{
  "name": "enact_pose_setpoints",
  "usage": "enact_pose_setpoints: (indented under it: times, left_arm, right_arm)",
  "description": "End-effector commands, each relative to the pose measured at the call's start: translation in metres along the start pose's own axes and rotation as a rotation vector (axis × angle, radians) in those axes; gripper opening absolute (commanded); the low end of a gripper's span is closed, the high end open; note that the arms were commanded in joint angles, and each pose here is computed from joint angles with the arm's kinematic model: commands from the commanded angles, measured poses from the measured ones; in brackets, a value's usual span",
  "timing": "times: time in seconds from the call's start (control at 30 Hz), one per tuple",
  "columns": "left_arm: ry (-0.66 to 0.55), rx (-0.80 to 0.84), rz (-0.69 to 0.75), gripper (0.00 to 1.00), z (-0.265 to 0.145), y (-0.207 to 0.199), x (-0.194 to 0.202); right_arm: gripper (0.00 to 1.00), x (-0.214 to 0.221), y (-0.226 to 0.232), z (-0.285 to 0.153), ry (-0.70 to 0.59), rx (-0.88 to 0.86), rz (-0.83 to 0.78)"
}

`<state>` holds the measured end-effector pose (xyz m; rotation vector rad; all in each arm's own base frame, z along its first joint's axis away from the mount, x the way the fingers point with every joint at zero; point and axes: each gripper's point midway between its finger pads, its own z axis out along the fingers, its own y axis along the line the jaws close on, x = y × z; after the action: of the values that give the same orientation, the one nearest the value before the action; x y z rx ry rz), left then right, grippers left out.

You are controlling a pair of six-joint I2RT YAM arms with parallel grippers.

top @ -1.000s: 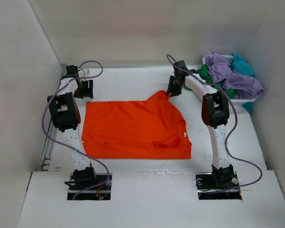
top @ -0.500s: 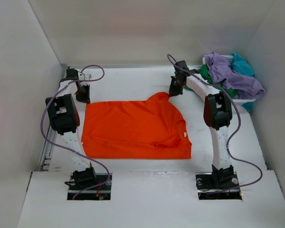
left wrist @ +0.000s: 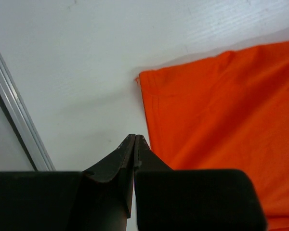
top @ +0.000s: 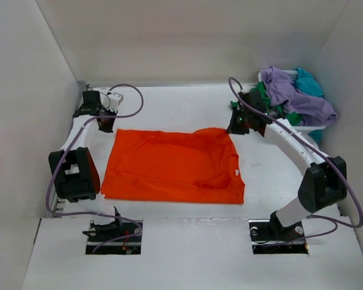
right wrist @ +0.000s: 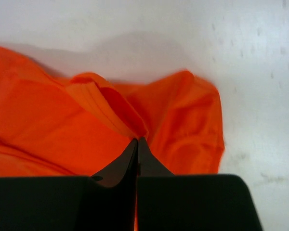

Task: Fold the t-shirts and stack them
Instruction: Grap the side of the flattened tshirt furthest away from the robot with both arms

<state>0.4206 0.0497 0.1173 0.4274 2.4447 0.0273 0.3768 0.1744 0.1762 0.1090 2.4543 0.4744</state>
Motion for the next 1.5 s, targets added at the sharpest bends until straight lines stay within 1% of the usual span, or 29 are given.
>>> enact_pose_setpoints:
  times: [0.0, 0.07, 0.13, 0.2, 0.23, 0.33, 0.43, 0.53, 0.63, 0.77, 0.9, 0.93, 0.97, 1.0, 1.07, 1.13, 1.2, 1.27, 1.37, 1.47]
  left_arm:
    - [0.011, -0.017, 0.135, 0.0, -0.008, -0.008, 0.021]
    - [0.025, -0.013, 0.158, 0.0, -0.004, -0.012, 0.033]
    - [0.009, -0.03, 0.15, 0.04, 0.005, -0.009, 0.03]
    - [-0.027, -0.042, 0.112, 0.15, 0.016, -0.005, 0.011]
    - [-0.056, -0.051, 0.071, 0.23, 0.022, -0.001, -0.006]
    - [-0.138, -0.064, -0.042, 0.42, 0.031, 0.009, -0.05]
    - [-0.168, -0.046, -0.113, 0.5, 0.036, 0.009, -0.068]
    - [-0.111, 0.019, -0.133, 0.53, 0.046, -0.003, -0.054]
    - [-0.01, 0.078, -0.149, 0.54, 0.06, -0.02, -0.027]
    - [0.096, 0.112, -0.177, 0.53, 0.077, -0.033, 0.0]
    - [0.143, 0.142, -0.194, 0.49, 0.086, -0.042, 0.01]
    - [0.149, 0.155, -0.196, 0.44, 0.086, -0.046, 0.011]
    - [0.155, 0.162, -0.196, 0.33, 0.086, -0.048, 0.012]
    - [0.155, 0.162, -0.196, 0.28, 0.085, -0.048, 0.012]
    - [0.15, 0.159, -0.195, 0.12, 0.082, -0.047, 0.01]
    - [0.13, 0.153, -0.188, 0.04, 0.075, -0.045, 0.007]
    - [0.093, 0.143, -0.165, 0.0, 0.062, -0.042, 0.003]
    - [0.045, 0.133, -0.124, 0.0, 0.047, -0.04, -0.003]
    - [-0.051, 0.104, -0.021, 0.0, 0.017, -0.039, -0.01]
    - [-0.11, 0.074, 0.062, 0.0, -0.003, -0.041, -0.006]
  right_arm:
    - [0.0, 0.042, -0.023, -0.002, 0.05, 0.053, 0.003]
    - [0.0, 0.057, -0.023, 0.001, 0.061, 0.04, 0.015]
    - [0.0, 0.067, -0.014, 0.01, 0.074, 0.009, 0.012]
    - [0.0, 0.07, -0.004, 0.025, 0.089, -0.014, -0.003]
    - [0.0, 0.07, 0.001, 0.032, 0.096, -0.022, -0.009]
    - [0.0, 0.068, 0.016, 0.044, 0.106, -0.037, -0.036]
    - [0.0, 0.068, 0.023, 0.045, 0.107, -0.048, -0.042]
    - [0.0, 0.073, 0.021, 0.044, 0.111, -0.04, -0.044]
    - [0.0, 0.076, 0.018, 0.043, 0.114, -0.033, -0.038]
    - [0.0, 0.074, 0.019, 0.041, 0.11, -0.035, -0.041]
    - [0.0, 0.07, 0.021, 0.039, 0.102, -0.04, -0.048]
    - [0.0, 0.069, 0.021, 0.037, 0.099, -0.041, -0.048]
    - [0.0, 0.067, 0.021, 0.036, 0.094, -0.042, -0.046]
    - [0.0, 0.065, 0.02, 0.035, 0.09, -0.042, -0.044]
    - [0.0, 0.066, 0.019, 0.034, 0.089, -0.04, -0.042]
    - [0.0, 0.066, 0.017, 0.032, 0.087, -0.037, -0.039]
    - [0.0, 0.069, 0.012, 0.027, 0.086, -0.027, -0.034]
    - [0.0, 0.072, 0.005, 0.02, 0.078, -0.011, -0.028]
    - [0.0, 0.079, -0.004, 0.007, 0.067, 0.005, -0.017]
    - [0.0, 0.087, -0.01, -0.003, 0.062, 0.02, -0.011]
